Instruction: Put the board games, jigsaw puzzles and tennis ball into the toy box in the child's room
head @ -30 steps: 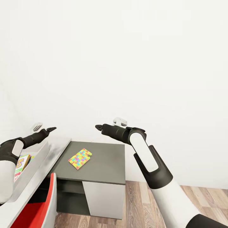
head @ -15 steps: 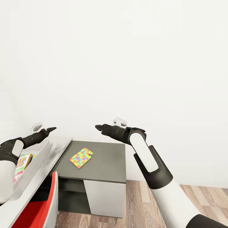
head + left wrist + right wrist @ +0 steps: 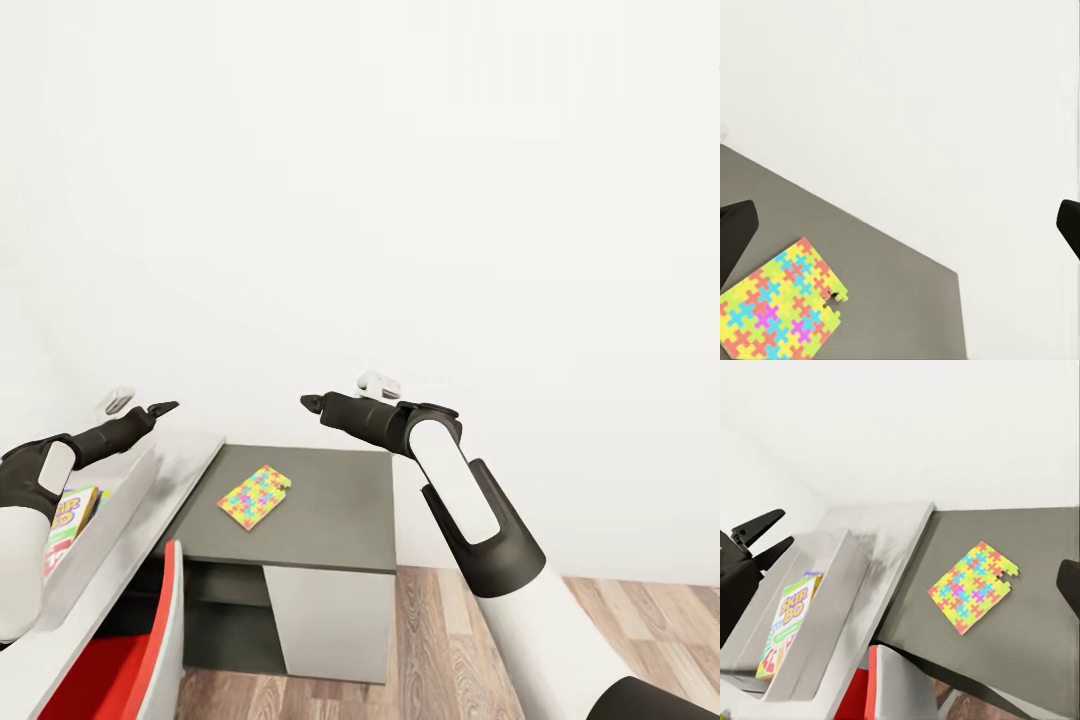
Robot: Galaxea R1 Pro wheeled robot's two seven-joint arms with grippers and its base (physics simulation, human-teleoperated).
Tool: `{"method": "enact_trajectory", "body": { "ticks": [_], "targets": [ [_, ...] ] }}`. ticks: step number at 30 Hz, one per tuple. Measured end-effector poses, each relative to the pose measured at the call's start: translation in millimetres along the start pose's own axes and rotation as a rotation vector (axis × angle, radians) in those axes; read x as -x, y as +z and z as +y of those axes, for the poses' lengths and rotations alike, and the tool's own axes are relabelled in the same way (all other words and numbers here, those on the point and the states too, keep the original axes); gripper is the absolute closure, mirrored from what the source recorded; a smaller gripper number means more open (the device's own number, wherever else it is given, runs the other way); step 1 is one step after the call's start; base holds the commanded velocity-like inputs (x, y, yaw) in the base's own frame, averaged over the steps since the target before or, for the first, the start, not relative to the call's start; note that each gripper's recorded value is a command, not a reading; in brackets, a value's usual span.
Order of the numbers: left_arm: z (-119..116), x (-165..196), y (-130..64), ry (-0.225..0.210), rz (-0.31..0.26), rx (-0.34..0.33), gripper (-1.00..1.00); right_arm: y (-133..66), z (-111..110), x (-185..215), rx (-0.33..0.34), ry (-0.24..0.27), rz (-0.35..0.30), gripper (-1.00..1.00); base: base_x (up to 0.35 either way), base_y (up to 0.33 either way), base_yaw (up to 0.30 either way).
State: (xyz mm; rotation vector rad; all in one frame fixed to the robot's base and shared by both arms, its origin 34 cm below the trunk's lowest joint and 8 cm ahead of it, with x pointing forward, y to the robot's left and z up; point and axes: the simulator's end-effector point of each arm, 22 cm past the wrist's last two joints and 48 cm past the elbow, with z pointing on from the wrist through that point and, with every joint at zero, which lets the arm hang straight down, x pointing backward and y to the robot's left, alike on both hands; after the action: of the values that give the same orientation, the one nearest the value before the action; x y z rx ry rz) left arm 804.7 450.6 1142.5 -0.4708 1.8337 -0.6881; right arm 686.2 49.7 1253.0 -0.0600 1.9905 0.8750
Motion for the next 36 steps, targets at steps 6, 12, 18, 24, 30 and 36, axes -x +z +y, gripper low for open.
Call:
{"method": "enact_trajectory", "body": {
  "ticks": [6,12,18,24,30,36],
  "targets": [
    [-2.7,2.4,-1.7,0.001,-0.004,-0.003,-1.0,-1.7,1.8,1.3,0.001,-0.003,-0.003,-1.0,-0.029,0.0,-0.214],
    [-5.6,5.2,-3.8,0.003,-0.009,-0.007,-1.0,-3.8,4.2,3.0,0.002,-0.007,-0.007,-1.0,-0.026,0.0,-0.222],
    [-8.6,7.9,-5.8,0.005,-0.013,-0.011,-1.0,-6.1,6.2,4.1,0.002,-0.01,-0.011,-1.0,-0.003,0.0,-0.223],
    [-11.3,10.7,-7.9,0.007,-0.018,-0.014,-1.0,-8.3,6.5,4.9,-0.001,-0.012,-0.015,-1.0,0.0,0.0,-0.223],
    [-15.7,10.4,-8.1,0.027,-0.011,-0.015,-1.0,-10.8,5.5,5.2,-0.002,-0.006,-0.016,-1.0,0.0,0.0,-0.223],
    [-18.7,10.1,-8.5,0.04,-0.005,-0.016,-1.0,-1.8,-17.5,-21.2,-0.049,0.025,0.036,-1.0,0.0,0.0,-0.144]
  ]
}}
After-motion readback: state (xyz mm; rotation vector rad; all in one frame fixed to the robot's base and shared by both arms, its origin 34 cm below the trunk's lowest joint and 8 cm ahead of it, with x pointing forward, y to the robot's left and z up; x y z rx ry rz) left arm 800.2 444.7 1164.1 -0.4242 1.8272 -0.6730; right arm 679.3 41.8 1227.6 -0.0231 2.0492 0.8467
